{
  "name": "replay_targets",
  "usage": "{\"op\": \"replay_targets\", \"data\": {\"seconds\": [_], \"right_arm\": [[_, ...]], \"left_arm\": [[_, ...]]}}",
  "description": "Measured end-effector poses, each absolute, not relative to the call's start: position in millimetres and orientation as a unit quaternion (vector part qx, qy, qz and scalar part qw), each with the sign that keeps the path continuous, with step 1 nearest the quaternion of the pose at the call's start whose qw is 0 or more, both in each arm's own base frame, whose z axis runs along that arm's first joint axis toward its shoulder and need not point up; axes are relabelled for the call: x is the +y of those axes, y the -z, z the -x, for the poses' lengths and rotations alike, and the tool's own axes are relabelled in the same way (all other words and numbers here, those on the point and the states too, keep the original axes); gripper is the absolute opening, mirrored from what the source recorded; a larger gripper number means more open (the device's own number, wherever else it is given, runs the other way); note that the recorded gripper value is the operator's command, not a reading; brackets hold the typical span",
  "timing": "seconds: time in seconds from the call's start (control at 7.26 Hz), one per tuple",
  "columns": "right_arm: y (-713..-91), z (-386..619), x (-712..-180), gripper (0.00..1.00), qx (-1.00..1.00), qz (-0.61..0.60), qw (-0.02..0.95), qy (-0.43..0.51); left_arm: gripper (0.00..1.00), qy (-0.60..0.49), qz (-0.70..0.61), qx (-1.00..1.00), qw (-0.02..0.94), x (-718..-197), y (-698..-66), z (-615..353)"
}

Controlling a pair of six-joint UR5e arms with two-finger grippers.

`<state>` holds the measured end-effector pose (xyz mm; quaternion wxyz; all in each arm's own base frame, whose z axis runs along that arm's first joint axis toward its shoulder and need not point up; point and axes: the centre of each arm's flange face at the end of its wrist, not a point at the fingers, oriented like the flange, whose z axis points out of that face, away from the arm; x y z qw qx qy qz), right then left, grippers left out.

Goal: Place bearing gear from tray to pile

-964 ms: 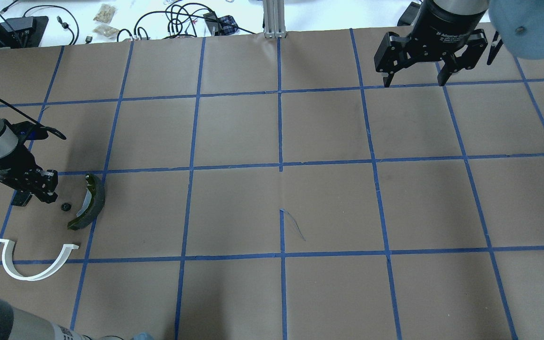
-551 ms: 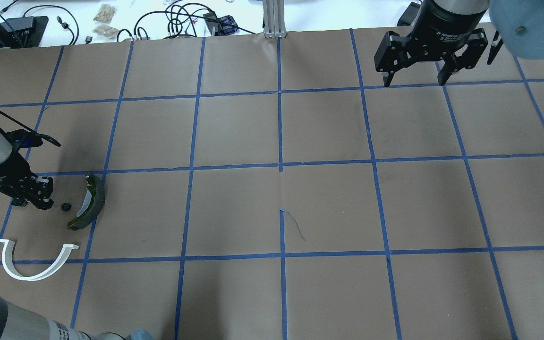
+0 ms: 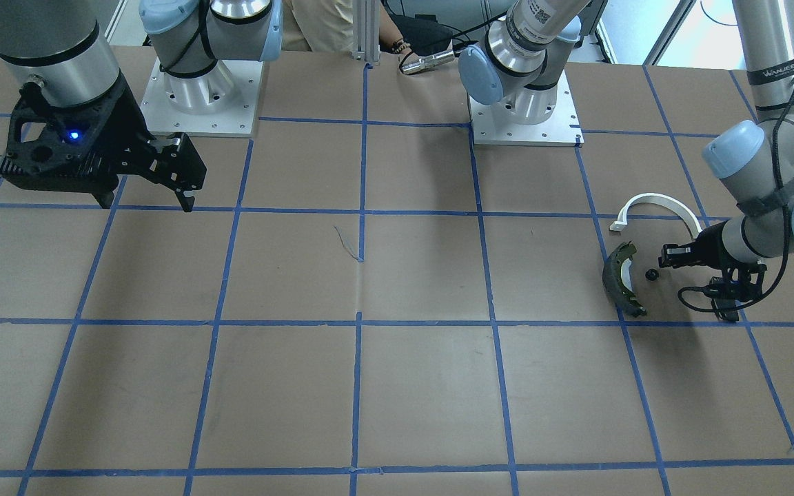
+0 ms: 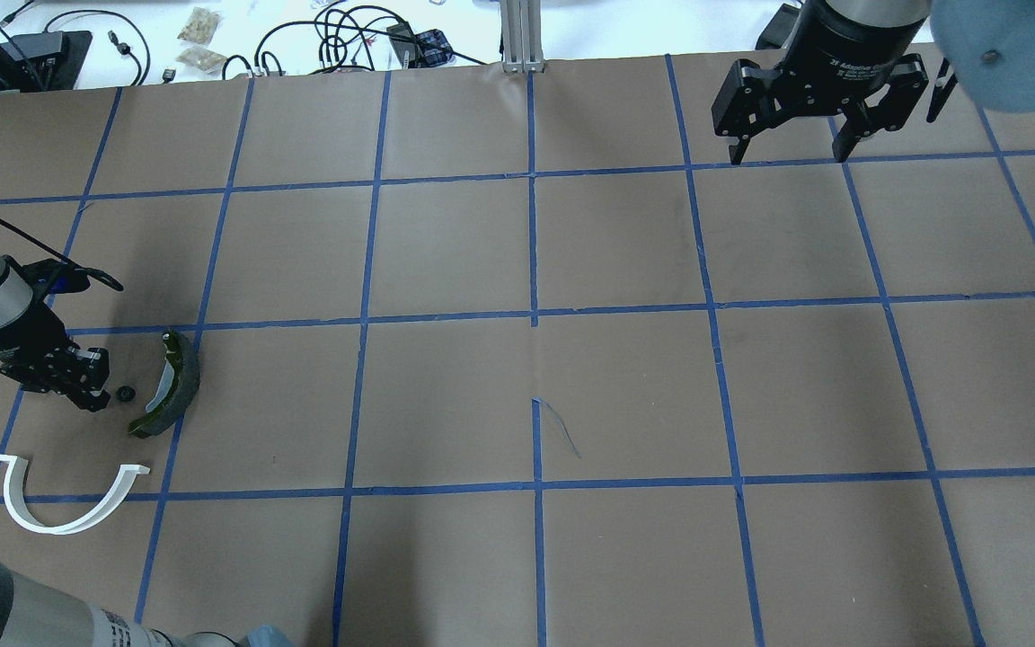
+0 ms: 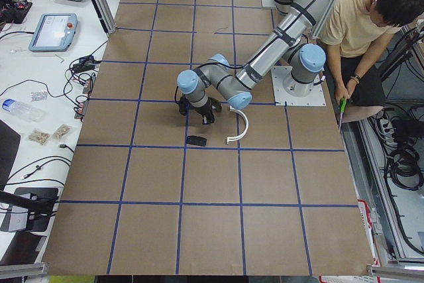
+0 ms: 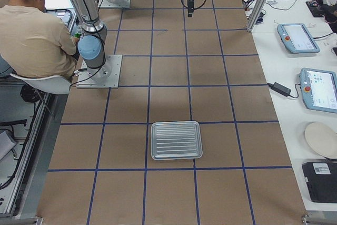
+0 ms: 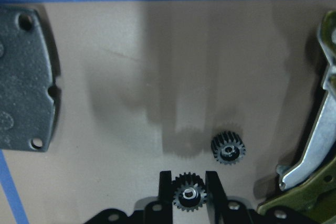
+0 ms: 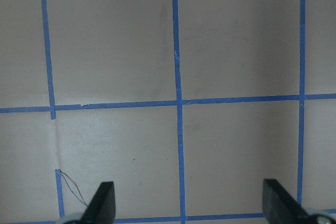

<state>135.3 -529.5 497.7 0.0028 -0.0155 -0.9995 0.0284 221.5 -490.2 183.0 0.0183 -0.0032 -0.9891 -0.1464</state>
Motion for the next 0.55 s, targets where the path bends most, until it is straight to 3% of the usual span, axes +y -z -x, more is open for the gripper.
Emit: {"op": "replay_targets", "data": {"seconds": [0.55], "right_arm": [[-497.8,-135.1,-529.6,1.0,-0.999,0.016,0.003,-0.029]], "left_arm": [[0.0,0.137,-0.002,-0.99,0.017,-496.4,-175.2,-224.4]]}}
